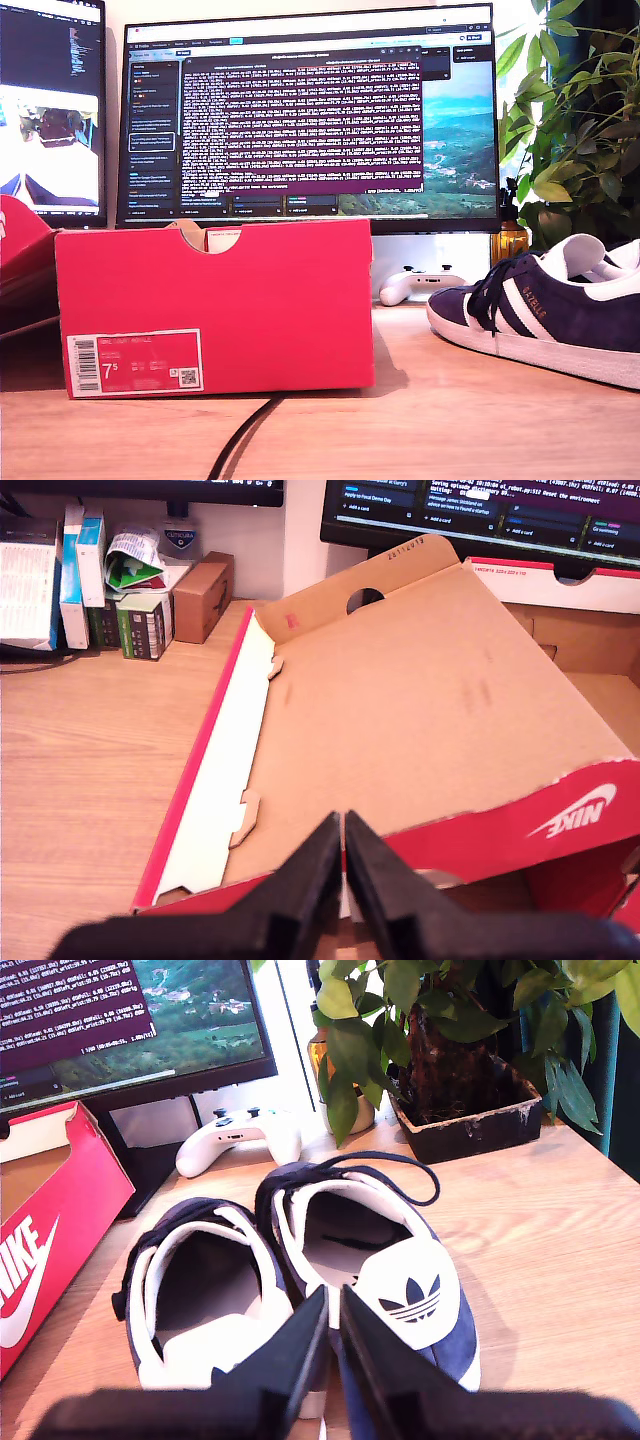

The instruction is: Pack the blue shoes by picking the first shoe and placing it inside the red shoebox, left side, then picking and rotating the second shoe and placing it in the shoebox

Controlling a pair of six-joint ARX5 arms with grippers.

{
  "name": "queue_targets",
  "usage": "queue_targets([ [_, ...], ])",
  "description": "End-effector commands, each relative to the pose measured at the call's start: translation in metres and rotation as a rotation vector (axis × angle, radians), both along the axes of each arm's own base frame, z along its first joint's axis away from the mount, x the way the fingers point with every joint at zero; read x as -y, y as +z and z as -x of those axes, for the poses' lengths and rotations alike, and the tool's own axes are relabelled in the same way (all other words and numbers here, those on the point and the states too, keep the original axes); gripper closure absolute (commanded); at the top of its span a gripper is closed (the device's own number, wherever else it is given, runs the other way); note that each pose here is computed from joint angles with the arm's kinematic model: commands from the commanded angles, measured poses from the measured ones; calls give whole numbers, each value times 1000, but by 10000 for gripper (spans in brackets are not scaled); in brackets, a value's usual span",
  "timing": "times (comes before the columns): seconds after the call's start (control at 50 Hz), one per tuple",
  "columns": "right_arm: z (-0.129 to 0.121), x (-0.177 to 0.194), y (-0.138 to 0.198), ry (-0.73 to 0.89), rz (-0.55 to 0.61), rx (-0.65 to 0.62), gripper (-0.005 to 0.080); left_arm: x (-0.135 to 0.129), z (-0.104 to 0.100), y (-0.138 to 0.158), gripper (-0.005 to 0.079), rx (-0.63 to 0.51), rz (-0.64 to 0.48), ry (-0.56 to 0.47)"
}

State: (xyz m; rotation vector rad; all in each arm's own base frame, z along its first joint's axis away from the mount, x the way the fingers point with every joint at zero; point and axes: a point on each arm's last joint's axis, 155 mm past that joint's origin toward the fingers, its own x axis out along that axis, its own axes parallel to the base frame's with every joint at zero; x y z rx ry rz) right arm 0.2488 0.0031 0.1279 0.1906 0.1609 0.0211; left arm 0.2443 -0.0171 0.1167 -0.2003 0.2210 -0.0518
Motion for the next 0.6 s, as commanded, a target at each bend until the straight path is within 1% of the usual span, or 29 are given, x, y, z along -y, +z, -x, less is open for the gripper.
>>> queue_targets([
  [0.0, 0, 0, -2, -2, -3, 5, 765, 0, -1, -15, 763, -22, -5, 1],
  [0.18, -1, 0, -1, -2, -6, 7, 765, 0, -1, -13, 763, -14, -3, 1],
  [0.22, -1, 0, 0, -2, -13, 11, 765, 2, -2, -8, 763, 4, 22, -4],
  [0.24, -1, 0, 1, -2, -18, 15, 765, 4, -2, -6, 763, 13, 25, -16],
  [0.26, -1, 0, 3, -5, -32, 22, 765, 7, -2, -3, 763, 19, 63, -26],
  [0.3, -2, 0, 9, -5, -35, 47, 765, 14, -3, 3, 763, 39, 90, -59],
  [0.32, -2, 0, 13, -10, -74, 62, 765, 18, -3, 6, 763, 48, 119, -76],
  [0.34, -3, 0, 18, -9, -77, 81, 765, 22, -2, 9, 763, 54, 138, -96],
  [0.38, -3, 0, 27, -13, -135, 113, 765, 32, -1, 13, 763, 63, 172, -145],
  [0.4, -3, -1, 32, -9, -142, 132, 765, 36, 0, 15, 763, 67, 196, -165],
  [0.42, -3, -2, 38, -5, -184, 154, 765, 41, 1, 17, 763, 68, 209, -190],
  [0.44, -3, -2, 42, -1, -185, 170, 765, 45, 3, 18, 763, 69, 212, -213],
  [0.46, -3, -3, 47, 4, -202, 188, 765, 48, 4, 18, 763, 68, 214, -233],
  [0.48, -3, -4, 50, 11, -221, 200, 765, 52, 5, 18, 763, 57, 254, -244],
  [0.58, -1, -10, 62, 46, -282, 236, 765, 60, 9, 11, 763, 11, 296, -277],
])
